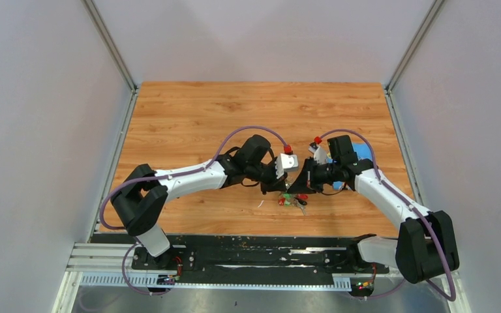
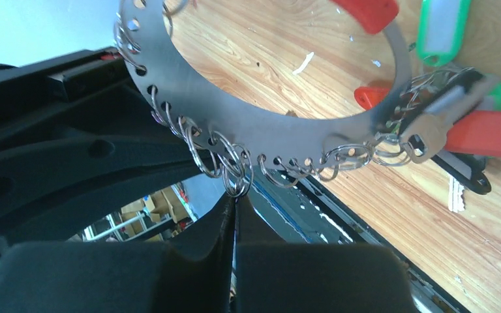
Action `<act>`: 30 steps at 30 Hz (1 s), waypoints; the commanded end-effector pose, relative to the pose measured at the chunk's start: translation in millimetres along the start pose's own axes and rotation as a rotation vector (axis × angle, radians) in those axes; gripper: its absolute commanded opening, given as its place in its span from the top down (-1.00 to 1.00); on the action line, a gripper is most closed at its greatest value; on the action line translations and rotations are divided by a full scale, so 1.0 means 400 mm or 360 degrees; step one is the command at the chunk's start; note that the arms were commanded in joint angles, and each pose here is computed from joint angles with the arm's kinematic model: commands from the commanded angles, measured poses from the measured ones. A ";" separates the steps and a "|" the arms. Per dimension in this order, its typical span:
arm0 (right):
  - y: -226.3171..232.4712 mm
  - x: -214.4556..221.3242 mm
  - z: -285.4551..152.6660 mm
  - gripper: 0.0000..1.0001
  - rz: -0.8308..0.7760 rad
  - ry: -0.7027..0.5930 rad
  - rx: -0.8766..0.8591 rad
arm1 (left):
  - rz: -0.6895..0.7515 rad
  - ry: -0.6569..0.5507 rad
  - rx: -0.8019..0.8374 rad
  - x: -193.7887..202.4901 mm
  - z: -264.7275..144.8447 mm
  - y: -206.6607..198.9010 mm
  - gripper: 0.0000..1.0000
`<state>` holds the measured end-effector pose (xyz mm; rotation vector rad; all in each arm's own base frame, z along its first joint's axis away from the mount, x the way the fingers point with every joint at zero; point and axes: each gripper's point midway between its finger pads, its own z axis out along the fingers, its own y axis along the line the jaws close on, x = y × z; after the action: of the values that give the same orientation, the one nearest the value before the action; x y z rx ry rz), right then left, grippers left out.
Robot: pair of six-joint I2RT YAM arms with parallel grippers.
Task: Remove the keys from the keyring
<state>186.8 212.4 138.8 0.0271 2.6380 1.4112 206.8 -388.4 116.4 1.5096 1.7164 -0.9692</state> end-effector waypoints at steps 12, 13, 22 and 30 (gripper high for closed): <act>-0.012 0.027 -0.017 0.99 -0.0089 0.0083 0.0154 | 0.0215 0.0070 -0.0070 0.001 -0.040 0.032 1.00; -0.016 0.023 -0.019 0.99 -0.0093 0.0069 0.0182 | 0.0202 0.0077 -0.0042 0.003 -0.035 0.028 1.00; -0.011 -0.098 -0.088 0.08 -0.0520 -0.0479 0.0561 | 0.0042 0.0051 0.0076 0.004 0.004 0.013 1.00; 0.005 -0.168 -0.090 0.14 -0.1079 -0.0996 0.0348 | 0.0030 -0.0028 0.0305 -0.010 -0.021 -0.004 1.00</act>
<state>227.5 175.0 160.1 -0.1840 2.2455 0.7799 210.3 -381.0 106.1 1.5932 1.7163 -1.0357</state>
